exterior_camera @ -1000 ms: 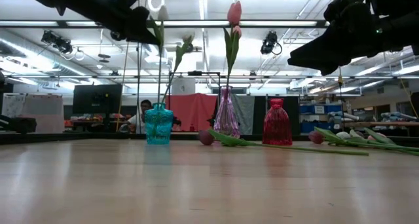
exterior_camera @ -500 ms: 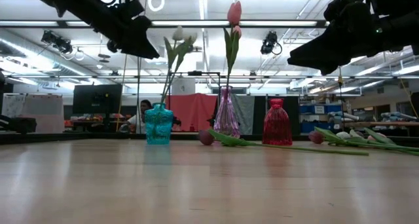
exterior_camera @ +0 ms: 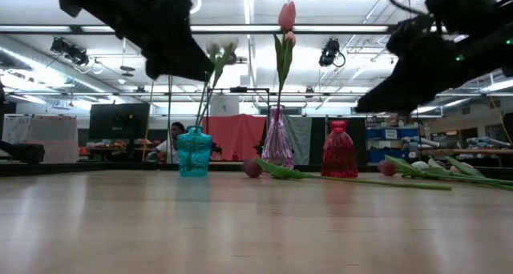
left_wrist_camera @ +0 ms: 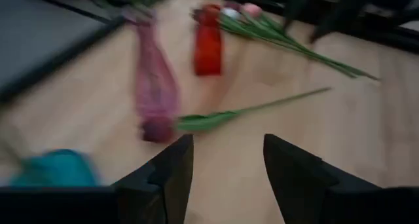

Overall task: Sort flowers into vase by color
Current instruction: Put the left red tulip into the red vase

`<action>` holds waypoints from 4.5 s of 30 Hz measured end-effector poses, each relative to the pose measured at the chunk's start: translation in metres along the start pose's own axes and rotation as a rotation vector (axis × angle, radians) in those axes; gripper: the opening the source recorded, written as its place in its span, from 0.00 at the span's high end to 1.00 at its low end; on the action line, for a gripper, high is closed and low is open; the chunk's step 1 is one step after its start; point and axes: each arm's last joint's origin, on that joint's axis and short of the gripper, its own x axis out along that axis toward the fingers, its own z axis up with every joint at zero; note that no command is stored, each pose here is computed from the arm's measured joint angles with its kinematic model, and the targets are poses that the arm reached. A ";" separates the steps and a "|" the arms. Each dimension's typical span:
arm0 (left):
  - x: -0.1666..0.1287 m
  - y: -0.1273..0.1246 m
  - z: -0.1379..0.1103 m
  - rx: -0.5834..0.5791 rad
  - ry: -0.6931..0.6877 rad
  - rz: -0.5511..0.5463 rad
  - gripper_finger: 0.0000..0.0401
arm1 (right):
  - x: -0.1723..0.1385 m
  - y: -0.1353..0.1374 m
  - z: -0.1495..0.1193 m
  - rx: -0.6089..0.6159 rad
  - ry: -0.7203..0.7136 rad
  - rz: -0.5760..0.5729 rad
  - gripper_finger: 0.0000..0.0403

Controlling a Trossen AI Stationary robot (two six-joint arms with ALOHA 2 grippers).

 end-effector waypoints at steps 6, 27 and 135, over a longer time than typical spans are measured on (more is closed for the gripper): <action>0.041 -0.030 -0.027 -0.171 0.013 -0.086 0.53 | 0.022 0.007 0.001 0.050 0.130 -0.039 0.55; 0.052 -0.073 -0.068 -0.077 -0.051 -0.035 0.53 | 0.107 0.030 -0.020 -0.064 0.357 -0.222 0.55; 0.216 -0.031 0.143 0.204 -0.895 0.078 0.98 | -0.079 -0.004 0.024 -0.055 -0.155 -0.358 0.63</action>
